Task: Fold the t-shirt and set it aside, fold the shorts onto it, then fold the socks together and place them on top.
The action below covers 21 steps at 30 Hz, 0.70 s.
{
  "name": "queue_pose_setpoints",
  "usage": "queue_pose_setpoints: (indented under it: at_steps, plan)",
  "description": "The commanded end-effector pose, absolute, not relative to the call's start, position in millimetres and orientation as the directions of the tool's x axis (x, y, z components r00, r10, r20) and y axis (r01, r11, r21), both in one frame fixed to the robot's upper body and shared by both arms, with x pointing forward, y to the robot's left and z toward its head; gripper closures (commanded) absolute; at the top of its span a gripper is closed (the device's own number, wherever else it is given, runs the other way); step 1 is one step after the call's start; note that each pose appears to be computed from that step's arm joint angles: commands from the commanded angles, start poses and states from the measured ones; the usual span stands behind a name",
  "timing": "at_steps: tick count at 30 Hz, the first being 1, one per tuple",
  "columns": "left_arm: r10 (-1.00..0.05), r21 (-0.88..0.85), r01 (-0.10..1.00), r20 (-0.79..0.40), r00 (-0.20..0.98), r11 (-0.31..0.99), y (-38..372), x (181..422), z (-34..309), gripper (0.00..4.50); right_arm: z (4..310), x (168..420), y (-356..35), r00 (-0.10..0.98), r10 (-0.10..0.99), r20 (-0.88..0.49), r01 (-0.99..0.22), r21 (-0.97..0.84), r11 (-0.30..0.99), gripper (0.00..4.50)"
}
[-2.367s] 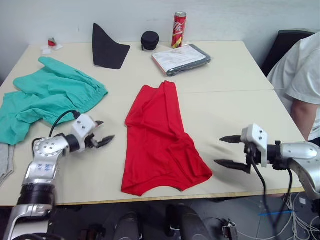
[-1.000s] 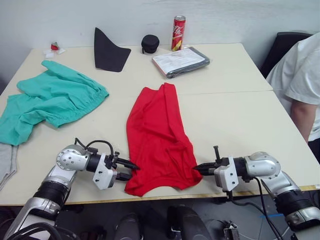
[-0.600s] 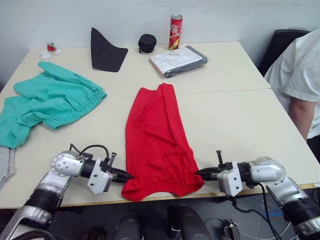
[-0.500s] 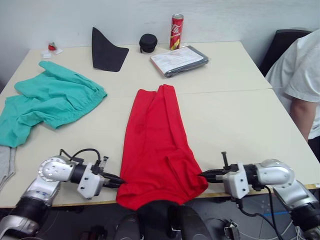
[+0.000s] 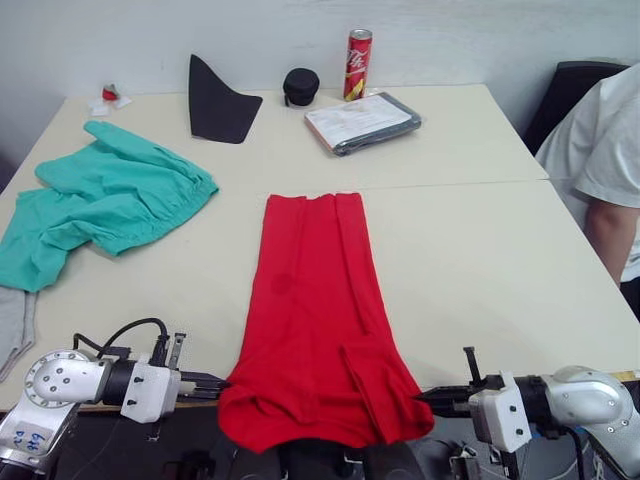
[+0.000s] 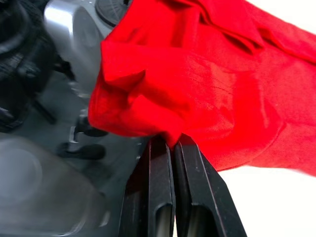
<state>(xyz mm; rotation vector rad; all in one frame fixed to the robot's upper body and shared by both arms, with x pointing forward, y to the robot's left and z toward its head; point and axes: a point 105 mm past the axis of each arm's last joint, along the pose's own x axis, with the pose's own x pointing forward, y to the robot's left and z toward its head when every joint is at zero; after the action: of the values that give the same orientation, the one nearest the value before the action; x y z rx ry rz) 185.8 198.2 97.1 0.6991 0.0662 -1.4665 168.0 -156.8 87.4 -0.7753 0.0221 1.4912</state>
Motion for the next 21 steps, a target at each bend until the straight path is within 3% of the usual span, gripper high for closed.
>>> queue_pose_setpoints:
  at_steps: [1, 3, 7, 14, 19, 21]
  plan:
    - [-0.877, 0.335, 0.942, -0.46, 0.141, -0.025, 202, 183, 107, 4.49, 104, 164, -149, 0.109, 0.896, -0.431, -0.9, -0.425, -0.095, 4.5]
    - [-0.88, 0.255, 0.967, -0.461, 0.114, -0.008, 200, 180, 108, 4.49, 110, 166, -146, 0.106, 0.905, -0.413, -0.898, -0.43, -0.09, 4.5]
    - [-0.901, 0.183, 0.98, -0.407, 0.146, 0.077, 197, 197, 126, 4.49, 134, 188, -146, 0.143, 0.93, -0.337, -0.919, -0.394, -0.001, 4.5]
    - [-0.913, 0.237, 0.911, -0.15, 0.378, 0.338, 197, 286, 193, 4.49, 203, 272, -156, 0.324, 0.937, -0.134, -0.866, -0.44, 0.236, 4.5]
    - [-0.815, 0.202, 0.809, -0.075, 0.575, 0.552, 200, 362, 203, 4.49, 219, 345, -157, 0.442, 0.894, -0.075, -0.798, -0.489, 0.353, 4.5]
    - [-0.805, 0.164, 0.803, -0.071, 0.589, 0.573, 194, 381, 199, 4.49, 215, 370, -155, 0.484, 0.871, -0.086, -0.788, -0.477, 0.39, 4.5]
